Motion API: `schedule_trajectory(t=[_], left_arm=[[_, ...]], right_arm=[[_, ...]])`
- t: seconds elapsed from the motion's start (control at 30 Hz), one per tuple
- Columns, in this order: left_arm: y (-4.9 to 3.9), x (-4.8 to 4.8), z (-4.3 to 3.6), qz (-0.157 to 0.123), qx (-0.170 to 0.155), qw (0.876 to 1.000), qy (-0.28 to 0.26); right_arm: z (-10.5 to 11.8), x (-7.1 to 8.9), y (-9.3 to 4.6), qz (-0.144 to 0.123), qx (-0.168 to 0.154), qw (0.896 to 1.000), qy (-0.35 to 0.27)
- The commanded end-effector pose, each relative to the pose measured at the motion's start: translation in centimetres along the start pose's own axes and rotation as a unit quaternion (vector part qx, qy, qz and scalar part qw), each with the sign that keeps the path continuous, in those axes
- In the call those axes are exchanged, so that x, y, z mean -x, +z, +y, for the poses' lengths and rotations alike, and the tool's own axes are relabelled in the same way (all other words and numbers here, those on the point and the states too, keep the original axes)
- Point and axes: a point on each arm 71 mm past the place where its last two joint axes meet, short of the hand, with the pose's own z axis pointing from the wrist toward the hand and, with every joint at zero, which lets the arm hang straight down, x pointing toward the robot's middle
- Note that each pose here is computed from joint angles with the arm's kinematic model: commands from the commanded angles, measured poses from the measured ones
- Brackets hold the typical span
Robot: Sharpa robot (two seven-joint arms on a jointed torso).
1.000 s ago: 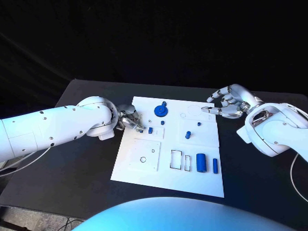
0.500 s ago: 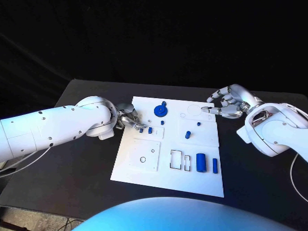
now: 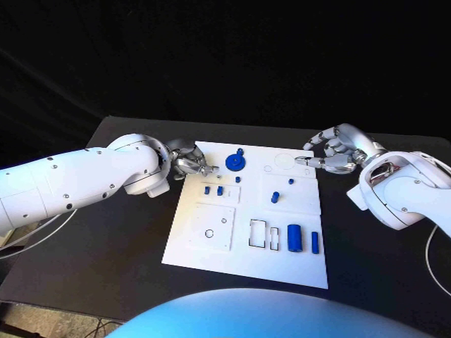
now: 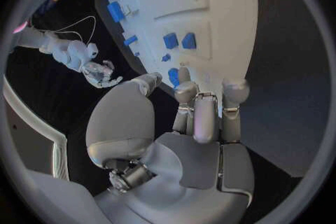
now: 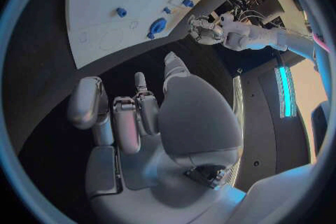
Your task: Assemble the parts on the task board
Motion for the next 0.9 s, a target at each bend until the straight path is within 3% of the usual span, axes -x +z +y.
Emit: schedule_trajectory(t=[0.03,0.17,0.27,0.37,0.57,0.9], left_arm=[[-0.03,0.57,-1.57,-0.041,-0.081,0.995,-0.048],[0.02,0.34,-3.03,-0.057,-0.148,0.987,-0.023],[0.18,-0.35,-4.44,-0.068,-0.208,0.975,0.031],[0.43,-1.05,-5.22,-0.066,-0.237,0.966,0.077],[1.27,-2.47,-5.98,-0.044,-0.254,0.953,0.162],[3.17,-4.04,-6.28,-0.007,-0.23,0.941,0.25]], right_arm=[[0.1,0.0,0.0,-0.002,0.006,1.0,-0.002],[0.0,0.1,0.0,-0.004,0.006,1.0,-0.001],[-0.1,0.1,0.0,-0.006,0.007,1.0,0.0],[-0.1,0.1,0.0,-0.007,0.008,1.0,0.001],[0.0,0.1,0.1,-0.008,0.011,1.0,0.003],[0.1,0.1,0.1,-0.009,0.013,1.0,0.004]])
